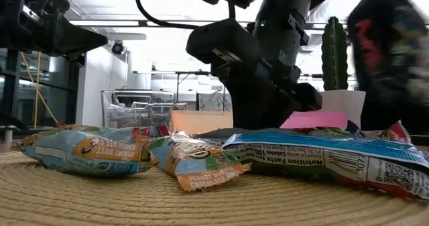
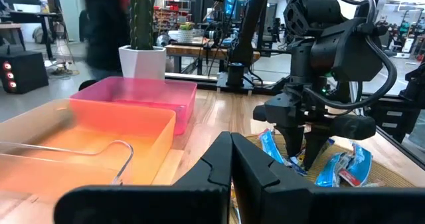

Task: Pick and place Granola Bars by type
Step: Put the blue granola bar into the pink bin

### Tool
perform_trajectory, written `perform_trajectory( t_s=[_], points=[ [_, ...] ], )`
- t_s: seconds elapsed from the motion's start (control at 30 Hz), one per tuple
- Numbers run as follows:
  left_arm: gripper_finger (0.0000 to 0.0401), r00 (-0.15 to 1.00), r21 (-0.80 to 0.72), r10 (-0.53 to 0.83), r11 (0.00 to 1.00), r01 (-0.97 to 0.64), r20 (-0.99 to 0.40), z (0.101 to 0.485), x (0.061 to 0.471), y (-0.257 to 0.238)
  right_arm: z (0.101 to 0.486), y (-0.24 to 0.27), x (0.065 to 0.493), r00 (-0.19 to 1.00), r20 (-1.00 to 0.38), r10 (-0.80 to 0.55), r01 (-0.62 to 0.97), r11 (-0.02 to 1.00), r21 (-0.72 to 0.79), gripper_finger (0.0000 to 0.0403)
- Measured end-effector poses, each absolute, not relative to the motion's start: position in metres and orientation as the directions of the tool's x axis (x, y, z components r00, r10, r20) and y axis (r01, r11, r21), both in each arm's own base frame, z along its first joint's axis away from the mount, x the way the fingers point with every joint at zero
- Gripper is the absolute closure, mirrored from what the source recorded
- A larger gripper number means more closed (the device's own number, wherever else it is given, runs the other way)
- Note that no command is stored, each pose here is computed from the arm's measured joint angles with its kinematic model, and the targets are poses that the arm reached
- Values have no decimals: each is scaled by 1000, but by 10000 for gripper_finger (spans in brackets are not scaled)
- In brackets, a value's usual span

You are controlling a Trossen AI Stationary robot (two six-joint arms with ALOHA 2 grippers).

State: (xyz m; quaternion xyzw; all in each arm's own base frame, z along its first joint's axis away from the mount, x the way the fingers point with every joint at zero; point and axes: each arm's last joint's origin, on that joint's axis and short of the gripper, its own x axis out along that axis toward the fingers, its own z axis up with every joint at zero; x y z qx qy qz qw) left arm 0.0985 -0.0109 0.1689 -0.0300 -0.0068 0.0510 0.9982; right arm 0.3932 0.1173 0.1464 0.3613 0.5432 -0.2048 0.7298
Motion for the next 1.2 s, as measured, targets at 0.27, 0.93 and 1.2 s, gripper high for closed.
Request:
perform_trajectory(
  t_s=[0.27,0.93,1.2],
  points=[
    [400,995,-61,102,993,-101,11,169,98,-11,166,116,391,375,-922,100,677,650,345,324],
    [400,995,-60,102,993,-101,10,169,99,-11,246,111,399,766,-643,5,448,713,539,324],
    [400,995,-61,102,993,-101,11,169,98,-11,295,101,383,857,-495,-145,424,743,517,324]
  ],
)
